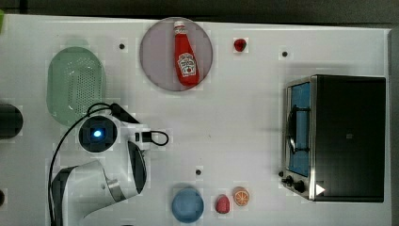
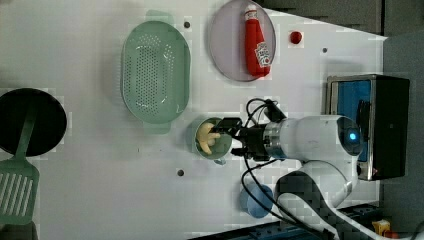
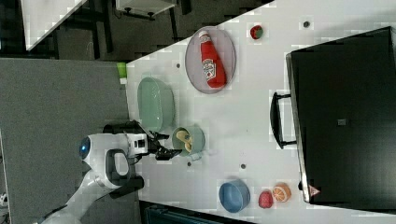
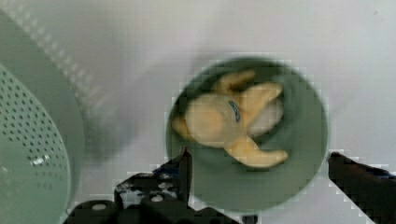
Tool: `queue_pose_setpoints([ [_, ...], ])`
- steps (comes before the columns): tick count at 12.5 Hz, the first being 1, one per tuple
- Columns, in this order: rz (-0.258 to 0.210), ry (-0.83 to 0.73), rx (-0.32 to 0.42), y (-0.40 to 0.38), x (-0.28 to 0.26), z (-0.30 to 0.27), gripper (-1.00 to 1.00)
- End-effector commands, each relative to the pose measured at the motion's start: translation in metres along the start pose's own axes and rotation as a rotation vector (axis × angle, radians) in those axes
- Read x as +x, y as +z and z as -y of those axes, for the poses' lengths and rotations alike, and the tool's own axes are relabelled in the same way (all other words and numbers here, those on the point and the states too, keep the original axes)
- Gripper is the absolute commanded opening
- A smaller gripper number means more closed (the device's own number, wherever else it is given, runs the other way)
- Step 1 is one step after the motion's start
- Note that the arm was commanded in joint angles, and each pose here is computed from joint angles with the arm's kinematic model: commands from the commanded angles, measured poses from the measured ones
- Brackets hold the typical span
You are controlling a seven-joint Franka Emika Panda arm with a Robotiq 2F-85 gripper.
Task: Pick Banana and place it in mug.
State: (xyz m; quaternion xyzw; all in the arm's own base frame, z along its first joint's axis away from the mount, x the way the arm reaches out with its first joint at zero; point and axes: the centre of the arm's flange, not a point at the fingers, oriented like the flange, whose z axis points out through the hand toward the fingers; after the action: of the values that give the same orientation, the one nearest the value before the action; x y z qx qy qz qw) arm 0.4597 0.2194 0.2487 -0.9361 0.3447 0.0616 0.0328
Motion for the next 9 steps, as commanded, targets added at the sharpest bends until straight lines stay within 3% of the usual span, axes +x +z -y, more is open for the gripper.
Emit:
queue_pose_setpoints([
  [1, -0.074, 0.063, 0.082, -0.077, 0.013, 0.014, 1.0],
  [7, -0.108, 0.031, 0.04, -0.282, 0.077, -0.048, 1.0],
  [9, -0.127, 0.007, -0.021, -0.335, 0.102, -0.092, 1.0],
])
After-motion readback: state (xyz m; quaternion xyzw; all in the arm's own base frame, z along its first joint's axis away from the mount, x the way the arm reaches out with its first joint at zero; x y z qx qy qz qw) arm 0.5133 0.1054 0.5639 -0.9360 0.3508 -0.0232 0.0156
